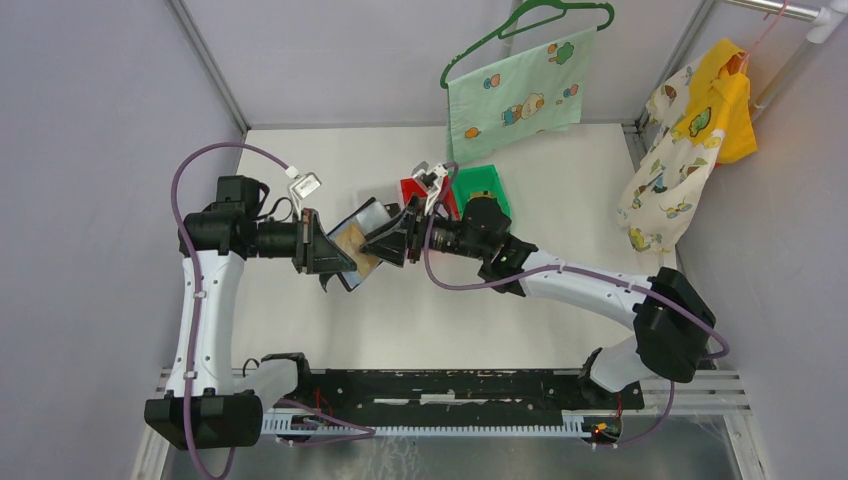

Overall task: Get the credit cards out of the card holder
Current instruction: Remove the credit card from the card holder.

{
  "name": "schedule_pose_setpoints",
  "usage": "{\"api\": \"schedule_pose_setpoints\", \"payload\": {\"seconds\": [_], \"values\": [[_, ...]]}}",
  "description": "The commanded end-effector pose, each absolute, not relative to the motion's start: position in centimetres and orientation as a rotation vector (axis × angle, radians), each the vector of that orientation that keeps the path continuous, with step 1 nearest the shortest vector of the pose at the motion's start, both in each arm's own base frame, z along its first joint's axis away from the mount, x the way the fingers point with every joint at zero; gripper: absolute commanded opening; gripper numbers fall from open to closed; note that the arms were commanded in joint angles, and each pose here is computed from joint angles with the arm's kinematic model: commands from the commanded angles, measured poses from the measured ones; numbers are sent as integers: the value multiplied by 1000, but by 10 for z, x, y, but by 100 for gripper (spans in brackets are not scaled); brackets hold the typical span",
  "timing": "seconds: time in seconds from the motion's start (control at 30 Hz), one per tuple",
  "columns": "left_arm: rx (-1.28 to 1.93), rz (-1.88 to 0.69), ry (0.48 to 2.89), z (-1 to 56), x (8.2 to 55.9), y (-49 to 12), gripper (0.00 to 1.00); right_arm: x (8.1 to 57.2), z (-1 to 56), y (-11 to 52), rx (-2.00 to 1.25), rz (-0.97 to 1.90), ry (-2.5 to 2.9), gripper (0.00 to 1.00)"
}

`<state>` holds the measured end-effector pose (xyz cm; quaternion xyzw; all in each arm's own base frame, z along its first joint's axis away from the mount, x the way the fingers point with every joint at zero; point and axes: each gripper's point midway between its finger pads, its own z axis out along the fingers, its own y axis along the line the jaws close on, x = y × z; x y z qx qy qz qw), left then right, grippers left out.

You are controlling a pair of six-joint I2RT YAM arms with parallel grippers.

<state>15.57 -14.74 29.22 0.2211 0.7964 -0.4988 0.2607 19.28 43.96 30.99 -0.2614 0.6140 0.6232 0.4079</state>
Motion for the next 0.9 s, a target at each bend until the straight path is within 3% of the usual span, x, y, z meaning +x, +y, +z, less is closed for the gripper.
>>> {"api": "schedule_pose_setpoints", "payload": {"seconds": [0.0, 0.27, 0.4, 0.57, 0.87], "values": [[797, -1535, 1764, 359, 134, -169, 2, 180, 276, 435, -716, 1601, 1675, 52], [801, -1554, 1745, 362, 133, -170, 2, 168, 288, 422, -731, 1716, 1610, 55], [802, -1529, 1762, 360, 134, -169, 2, 153, 315, 418, -744, 1850, 1488, 41], [769, -1379, 1888, 337, 154, -161, 2, 146, 330, 416, -758, 1886, 1424, 32], [739, -1299, 1912, 327, 163, -158, 2, 146, 335, 436, -808, 1834, 1436, 28]]}}
